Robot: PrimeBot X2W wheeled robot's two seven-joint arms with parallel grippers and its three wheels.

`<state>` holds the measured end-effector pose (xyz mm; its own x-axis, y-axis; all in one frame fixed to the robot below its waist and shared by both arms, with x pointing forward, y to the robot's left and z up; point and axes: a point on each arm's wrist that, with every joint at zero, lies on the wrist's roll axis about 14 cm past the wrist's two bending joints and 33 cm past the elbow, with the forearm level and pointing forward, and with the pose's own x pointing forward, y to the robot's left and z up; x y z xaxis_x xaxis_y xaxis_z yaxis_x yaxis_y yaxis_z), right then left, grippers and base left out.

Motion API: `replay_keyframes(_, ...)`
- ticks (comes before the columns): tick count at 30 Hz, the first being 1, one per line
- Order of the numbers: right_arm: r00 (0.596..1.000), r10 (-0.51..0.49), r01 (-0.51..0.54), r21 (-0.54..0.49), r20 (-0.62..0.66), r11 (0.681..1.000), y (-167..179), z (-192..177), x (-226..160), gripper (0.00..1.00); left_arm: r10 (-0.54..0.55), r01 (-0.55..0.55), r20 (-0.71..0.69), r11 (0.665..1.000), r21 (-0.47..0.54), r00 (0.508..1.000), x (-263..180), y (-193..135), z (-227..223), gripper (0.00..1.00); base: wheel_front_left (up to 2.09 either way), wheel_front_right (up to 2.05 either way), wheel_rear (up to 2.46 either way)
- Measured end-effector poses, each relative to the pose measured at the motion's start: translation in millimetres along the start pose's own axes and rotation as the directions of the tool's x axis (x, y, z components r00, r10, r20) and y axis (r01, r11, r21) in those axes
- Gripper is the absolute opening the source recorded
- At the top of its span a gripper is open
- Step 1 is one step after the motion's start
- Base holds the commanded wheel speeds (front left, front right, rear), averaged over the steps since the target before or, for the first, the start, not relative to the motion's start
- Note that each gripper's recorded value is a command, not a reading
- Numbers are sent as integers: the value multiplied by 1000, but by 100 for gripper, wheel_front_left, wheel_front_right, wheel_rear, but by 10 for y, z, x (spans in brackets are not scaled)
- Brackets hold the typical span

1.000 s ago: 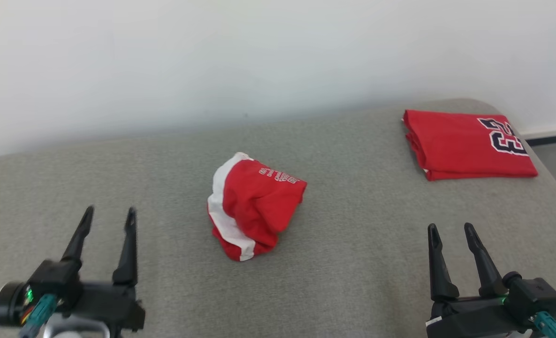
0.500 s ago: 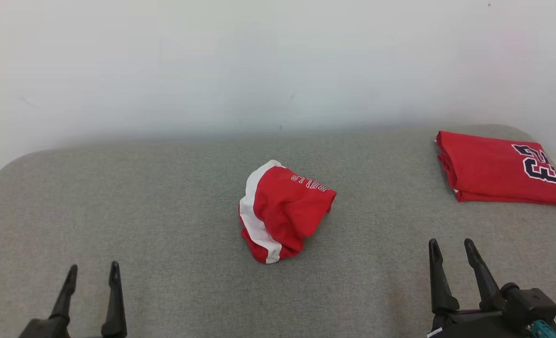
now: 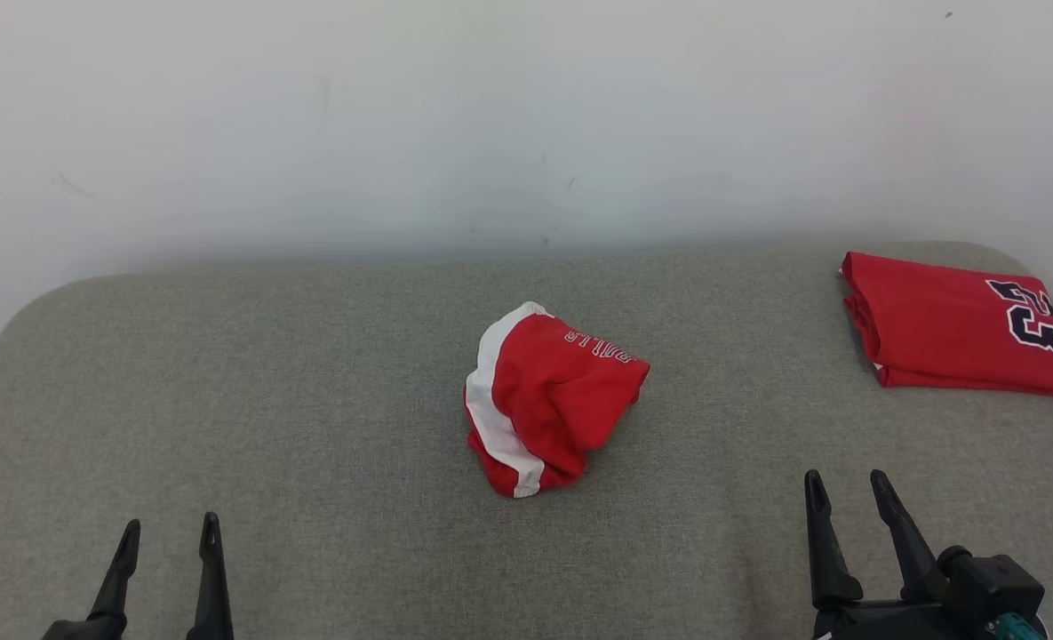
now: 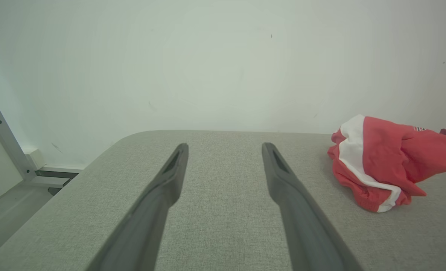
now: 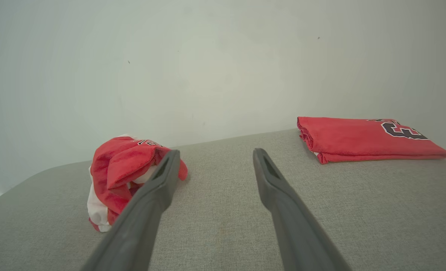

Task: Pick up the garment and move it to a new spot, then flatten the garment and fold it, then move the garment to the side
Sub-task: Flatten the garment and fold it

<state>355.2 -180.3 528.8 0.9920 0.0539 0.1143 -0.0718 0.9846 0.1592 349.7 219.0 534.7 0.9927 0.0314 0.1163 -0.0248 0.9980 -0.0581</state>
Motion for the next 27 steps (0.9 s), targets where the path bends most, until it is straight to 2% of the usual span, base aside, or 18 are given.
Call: replay_keyframes(27, 1000, 4, -4, 3, -28, 1000, 15, -82, 1, 100, 13, -13, -11, 1000, 19, 1000, -19, 46, -59, 100, 0, 0, 0)
